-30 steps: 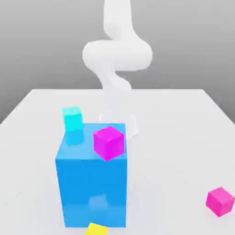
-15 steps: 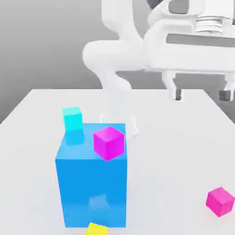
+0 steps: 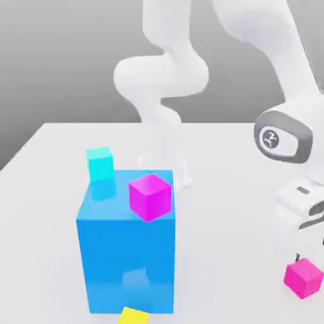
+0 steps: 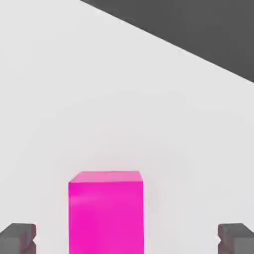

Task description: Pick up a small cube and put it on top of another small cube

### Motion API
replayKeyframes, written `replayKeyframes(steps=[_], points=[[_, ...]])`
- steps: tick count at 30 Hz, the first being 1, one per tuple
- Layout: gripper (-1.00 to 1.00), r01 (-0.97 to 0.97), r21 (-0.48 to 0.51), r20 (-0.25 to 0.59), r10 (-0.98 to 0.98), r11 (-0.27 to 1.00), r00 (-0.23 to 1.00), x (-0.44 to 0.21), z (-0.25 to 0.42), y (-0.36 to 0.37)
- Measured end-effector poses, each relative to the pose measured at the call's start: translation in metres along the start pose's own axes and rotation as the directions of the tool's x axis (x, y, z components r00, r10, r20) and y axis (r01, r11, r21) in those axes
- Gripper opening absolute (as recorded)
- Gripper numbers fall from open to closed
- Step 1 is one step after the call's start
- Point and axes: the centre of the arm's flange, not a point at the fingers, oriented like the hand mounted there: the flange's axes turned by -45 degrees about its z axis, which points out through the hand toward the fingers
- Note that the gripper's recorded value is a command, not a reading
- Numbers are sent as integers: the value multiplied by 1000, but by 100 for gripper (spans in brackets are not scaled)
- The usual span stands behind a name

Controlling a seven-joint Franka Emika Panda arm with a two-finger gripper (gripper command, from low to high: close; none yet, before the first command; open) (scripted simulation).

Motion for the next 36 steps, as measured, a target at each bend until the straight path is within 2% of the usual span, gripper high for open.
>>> replayKeyframes(steps=[2, 3, 9, 14, 17, 22, 27, 32, 36], points=[[0, 2, 1, 3, -2, 1000, 1000, -1, 28, -1], [-100, 3, 0, 4, -3, 1000, 1000, -2, 36, -1], [-100, 3, 0, 3, -3, 1000, 1000, -2, 40, -1], [-100, 3, 1, 3, -3, 1000, 1000, -1, -11, -2], [-100, -7, -10, 38, 8, 1000, 999, 17, -22, 17], [-100, -119, -52, 95, 123, 992, 988, 41, -64, 110], [-100, -246, -41, 141, 249, 968, 958, 38, -126, 209], [-100, -417, 35, 165, 407, 908, 899, -15, -208, 321], [-100, -510, 87, 154, 494, 856, 856, -71, -254, 358]])
